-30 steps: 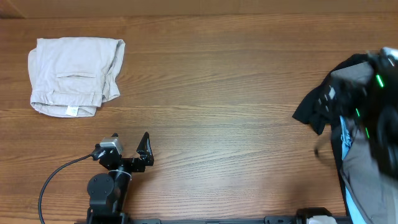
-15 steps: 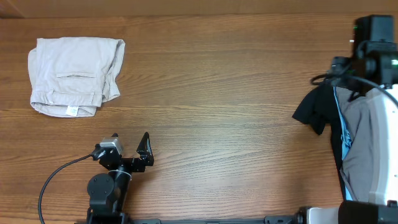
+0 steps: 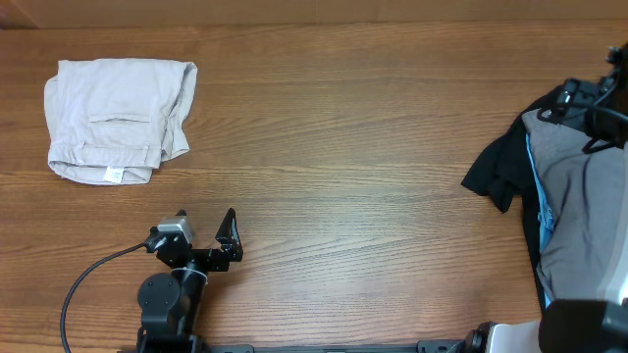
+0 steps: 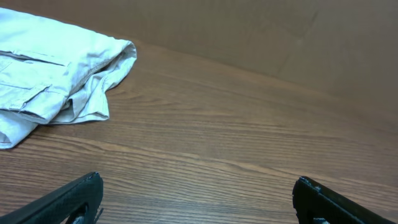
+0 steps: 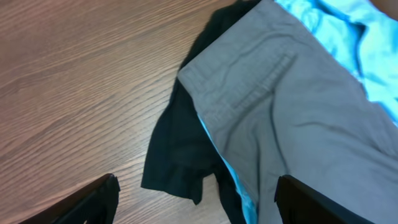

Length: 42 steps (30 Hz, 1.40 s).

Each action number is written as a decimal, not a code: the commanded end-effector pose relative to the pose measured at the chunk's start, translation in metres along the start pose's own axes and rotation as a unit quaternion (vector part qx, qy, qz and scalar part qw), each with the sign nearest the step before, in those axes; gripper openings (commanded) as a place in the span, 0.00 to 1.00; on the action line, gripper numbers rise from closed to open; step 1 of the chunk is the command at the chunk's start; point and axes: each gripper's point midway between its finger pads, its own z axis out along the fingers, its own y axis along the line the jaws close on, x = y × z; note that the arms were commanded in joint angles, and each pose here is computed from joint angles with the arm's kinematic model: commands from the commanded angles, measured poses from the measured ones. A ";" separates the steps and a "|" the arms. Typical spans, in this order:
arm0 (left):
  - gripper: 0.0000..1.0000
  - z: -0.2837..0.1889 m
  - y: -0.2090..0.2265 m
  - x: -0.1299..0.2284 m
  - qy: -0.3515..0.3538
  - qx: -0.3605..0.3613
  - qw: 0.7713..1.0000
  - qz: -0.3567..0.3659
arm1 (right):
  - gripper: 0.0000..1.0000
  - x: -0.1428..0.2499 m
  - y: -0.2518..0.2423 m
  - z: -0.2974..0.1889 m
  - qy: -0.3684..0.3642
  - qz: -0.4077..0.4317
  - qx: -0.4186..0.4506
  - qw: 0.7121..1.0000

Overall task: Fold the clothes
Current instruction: 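Move the right gripper over the clothes pile toward the grey pants, then grasp the grey pants waistband corner with the right gripper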

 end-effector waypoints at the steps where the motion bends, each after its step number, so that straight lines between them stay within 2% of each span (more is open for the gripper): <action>1: 1.00 0.000 0.001 0.000 -0.003 -0.002 1.000 -0.003 | 0.84 -0.007 0.008 0.029 0.018 -0.021 -0.016 0.999; 8: 1.00 0.000 0.001 0.000 -0.003 -0.002 1.000 -0.003 | 0.81 -0.002 0.006 0.110 0.074 -0.051 -0.003 0.996; 11: 1.00 0.000 0.001 0.000 -0.003 -0.002 1.000 -0.003 | 0.78 0.002 0.006 0.133 0.089 -0.058 0.001 0.994; 16: 1.00 0.000 0.001 0.000 -0.003 -0.002 1.000 -0.003 | 0.79 0.004 0.004 0.160 0.098 -0.062 0.010 0.993; 19: 1.00 0.000 0.001 0.000 -0.003 -0.002 1.000 -0.003 | 0.77 0.005 0.004 0.170 0.099 -0.071 0.010 0.992; 23: 1.00 0.000 0.001 0.000 -0.003 -0.002 1.000 -0.003 | 0.69 0.007 -0.001 0.181 0.105 -0.070 0.022 0.992; 32: 1.00 0.000 0.001 0.000 -0.003 -0.002 1.000 -0.003 | 0.70 0.018 -0.015 0.206 0.114 -0.057 0.027 0.991; 42: 1.00 0.000 0.001 0.000 -0.003 -0.002 1.000 -0.003 | 0.72 0.015 -0.011 0.211 0.100 -0.052 0.013 0.993</action>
